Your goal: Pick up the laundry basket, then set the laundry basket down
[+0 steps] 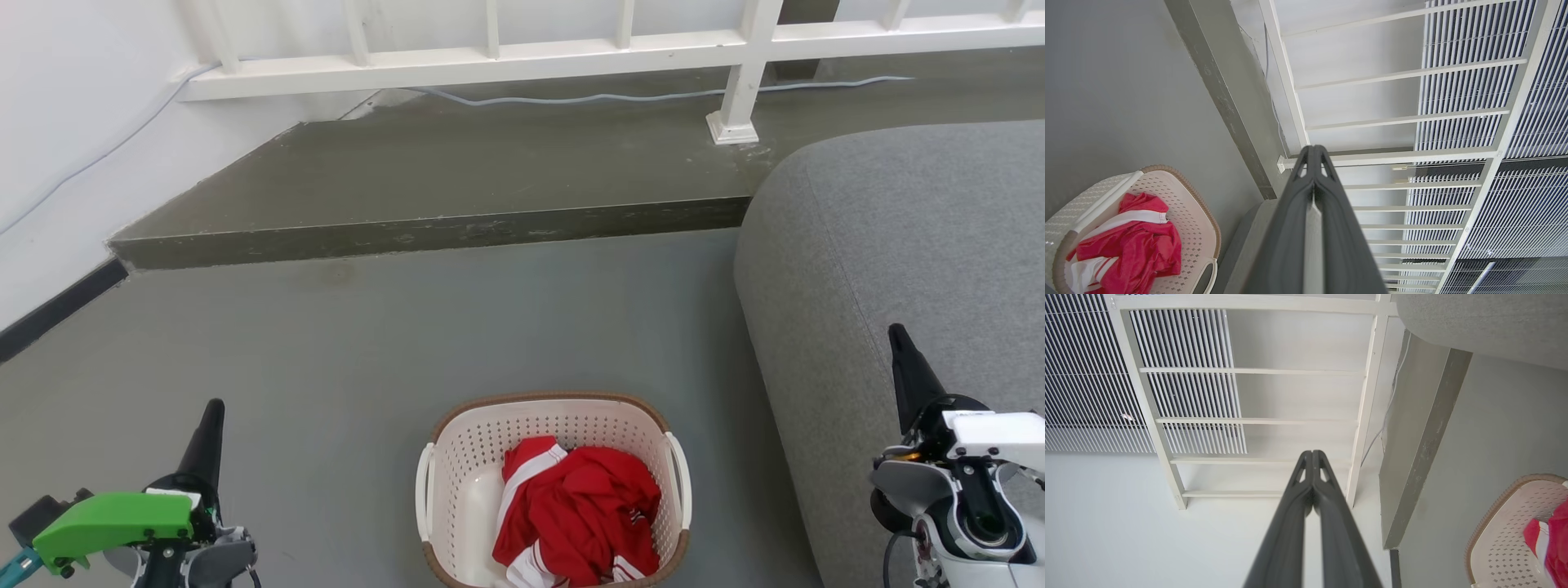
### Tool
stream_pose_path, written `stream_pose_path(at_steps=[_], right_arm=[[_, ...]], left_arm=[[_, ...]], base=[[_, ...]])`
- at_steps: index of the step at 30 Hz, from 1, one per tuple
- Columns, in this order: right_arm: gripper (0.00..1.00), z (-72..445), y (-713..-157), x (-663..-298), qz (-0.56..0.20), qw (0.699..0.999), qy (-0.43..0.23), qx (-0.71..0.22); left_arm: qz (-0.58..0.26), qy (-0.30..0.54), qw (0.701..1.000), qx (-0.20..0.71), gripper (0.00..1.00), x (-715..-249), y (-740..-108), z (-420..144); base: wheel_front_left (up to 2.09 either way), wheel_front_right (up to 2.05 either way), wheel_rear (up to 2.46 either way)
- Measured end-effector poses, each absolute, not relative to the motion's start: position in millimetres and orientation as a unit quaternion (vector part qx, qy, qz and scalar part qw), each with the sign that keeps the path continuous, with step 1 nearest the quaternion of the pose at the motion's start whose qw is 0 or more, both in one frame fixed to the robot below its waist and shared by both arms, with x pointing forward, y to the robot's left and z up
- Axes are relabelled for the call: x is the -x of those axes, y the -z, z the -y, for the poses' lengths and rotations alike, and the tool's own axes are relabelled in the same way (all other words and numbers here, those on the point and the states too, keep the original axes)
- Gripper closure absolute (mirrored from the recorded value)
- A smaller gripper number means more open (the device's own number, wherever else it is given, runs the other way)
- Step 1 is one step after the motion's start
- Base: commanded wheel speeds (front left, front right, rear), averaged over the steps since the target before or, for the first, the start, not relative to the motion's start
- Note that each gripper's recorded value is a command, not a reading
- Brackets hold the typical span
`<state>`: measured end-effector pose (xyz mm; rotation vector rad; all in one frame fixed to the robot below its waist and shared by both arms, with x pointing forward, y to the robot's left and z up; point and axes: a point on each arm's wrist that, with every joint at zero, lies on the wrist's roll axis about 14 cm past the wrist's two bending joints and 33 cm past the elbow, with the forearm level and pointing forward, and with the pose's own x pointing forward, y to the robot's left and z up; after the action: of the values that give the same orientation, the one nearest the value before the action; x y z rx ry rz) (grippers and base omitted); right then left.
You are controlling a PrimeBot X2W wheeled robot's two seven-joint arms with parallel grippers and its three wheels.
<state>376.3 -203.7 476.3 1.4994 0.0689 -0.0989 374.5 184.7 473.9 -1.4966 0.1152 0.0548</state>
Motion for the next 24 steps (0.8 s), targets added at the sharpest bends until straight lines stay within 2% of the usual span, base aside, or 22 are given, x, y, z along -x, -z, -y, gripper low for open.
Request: stream_pose_path(at_steps=[6, 24], right_arm=[[1.0, 205.9, -478.1, -376.2, -0.024, 0.704, 0.044, -0.708], [1.0, 206.5, -478.3, -376.3, -0.022, 0.702, 0.044, -0.71]], left_arm=[[-0.044, -0.025, 0.707, 0.706, 1.0, -375.1, -476.9, -188.3], [-0.042, -0.025, 0.704, 0.708, 1.0, -375.2, -477.0, -188.9]], base=[[0.0, 0.0, 0.0], [0.0, 0.0, 0.0]])
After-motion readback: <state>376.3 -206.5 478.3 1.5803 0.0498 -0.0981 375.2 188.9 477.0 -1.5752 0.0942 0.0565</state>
